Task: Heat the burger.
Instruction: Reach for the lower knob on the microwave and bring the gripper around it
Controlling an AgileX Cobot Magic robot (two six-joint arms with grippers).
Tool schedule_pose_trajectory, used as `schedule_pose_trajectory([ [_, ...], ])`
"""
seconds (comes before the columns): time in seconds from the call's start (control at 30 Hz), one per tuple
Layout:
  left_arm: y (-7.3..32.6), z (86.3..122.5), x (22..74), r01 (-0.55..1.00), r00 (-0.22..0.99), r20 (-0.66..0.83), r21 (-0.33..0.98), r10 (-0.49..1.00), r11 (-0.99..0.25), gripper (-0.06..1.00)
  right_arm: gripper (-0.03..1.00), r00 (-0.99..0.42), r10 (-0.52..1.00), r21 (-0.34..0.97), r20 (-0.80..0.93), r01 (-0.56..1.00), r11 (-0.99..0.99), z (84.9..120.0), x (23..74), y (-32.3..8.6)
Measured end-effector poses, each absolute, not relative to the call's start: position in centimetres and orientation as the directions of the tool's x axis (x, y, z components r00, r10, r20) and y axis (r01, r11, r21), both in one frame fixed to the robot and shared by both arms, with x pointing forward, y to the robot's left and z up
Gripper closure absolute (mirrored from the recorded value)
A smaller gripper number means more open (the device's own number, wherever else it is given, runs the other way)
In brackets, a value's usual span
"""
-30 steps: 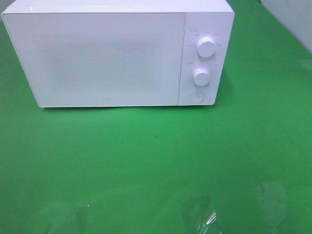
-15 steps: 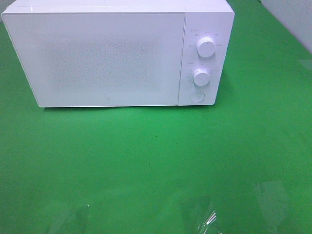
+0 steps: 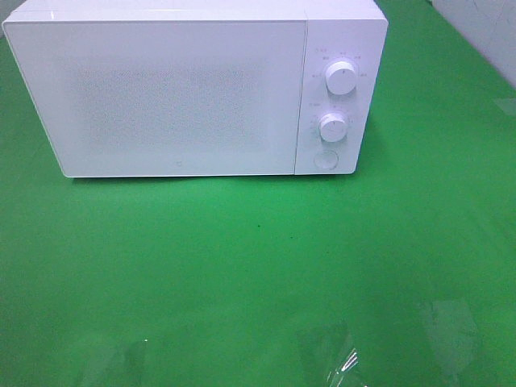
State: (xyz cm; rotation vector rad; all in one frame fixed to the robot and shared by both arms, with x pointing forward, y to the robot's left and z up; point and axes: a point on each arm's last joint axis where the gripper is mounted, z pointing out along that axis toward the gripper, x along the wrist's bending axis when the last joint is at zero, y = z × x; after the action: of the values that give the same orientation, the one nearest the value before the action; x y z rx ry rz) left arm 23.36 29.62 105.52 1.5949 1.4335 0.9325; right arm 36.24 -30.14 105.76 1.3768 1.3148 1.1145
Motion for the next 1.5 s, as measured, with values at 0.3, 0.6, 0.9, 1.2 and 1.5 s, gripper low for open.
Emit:
schedule_pose_trajectory([
  [0.3, 29.6, 105.5, 23.4, 0.422, 0.094, 0.02, 0.905, 0.995, -0.058, -0.05, 0.2, 0.035, 0.997, 0.984, 0.07, 0.161, -0.075, 104.8, 39.7, -30.2],
  [0.6, 29.6, 105.5, 23.4, 0.422, 0.094, 0.02, 0.905, 0.995, -0.058, -0.05, 0.2, 0.03, 0.999, 1.0, 0.022, 0.004, -0.022, 103.8, 42.5, -30.4],
  [0.9, 29.6, 105.5, 23.4, 0.422, 0.094, 0.02, 0.905, 0.995, -0.058, -0.05, 0.2, 0.065, 0.997, 0.998, -0.049, -0.046, 0.052, 101.4, 43.5, -29.4],
  [1.2, 29.6, 105.5, 23.4, 0.422, 0.094, 0.02, 0.905, 0.995, -0.058, -0.05, 0.2, 0.108, 0.988, 0.992, -0.114, -0.035, 0.119, 99.5, 44.1, -26.5],
  [1.5, 29.6, 105.5, 23.4, 0.422, 0.094, 0.02, 0.905, 0.995, -0.058, -0.05, 0.17, 0.062, 0.992, 0.994, -0.11, 0.007, 0.11, 97.7, 43.6, -23.0],
])
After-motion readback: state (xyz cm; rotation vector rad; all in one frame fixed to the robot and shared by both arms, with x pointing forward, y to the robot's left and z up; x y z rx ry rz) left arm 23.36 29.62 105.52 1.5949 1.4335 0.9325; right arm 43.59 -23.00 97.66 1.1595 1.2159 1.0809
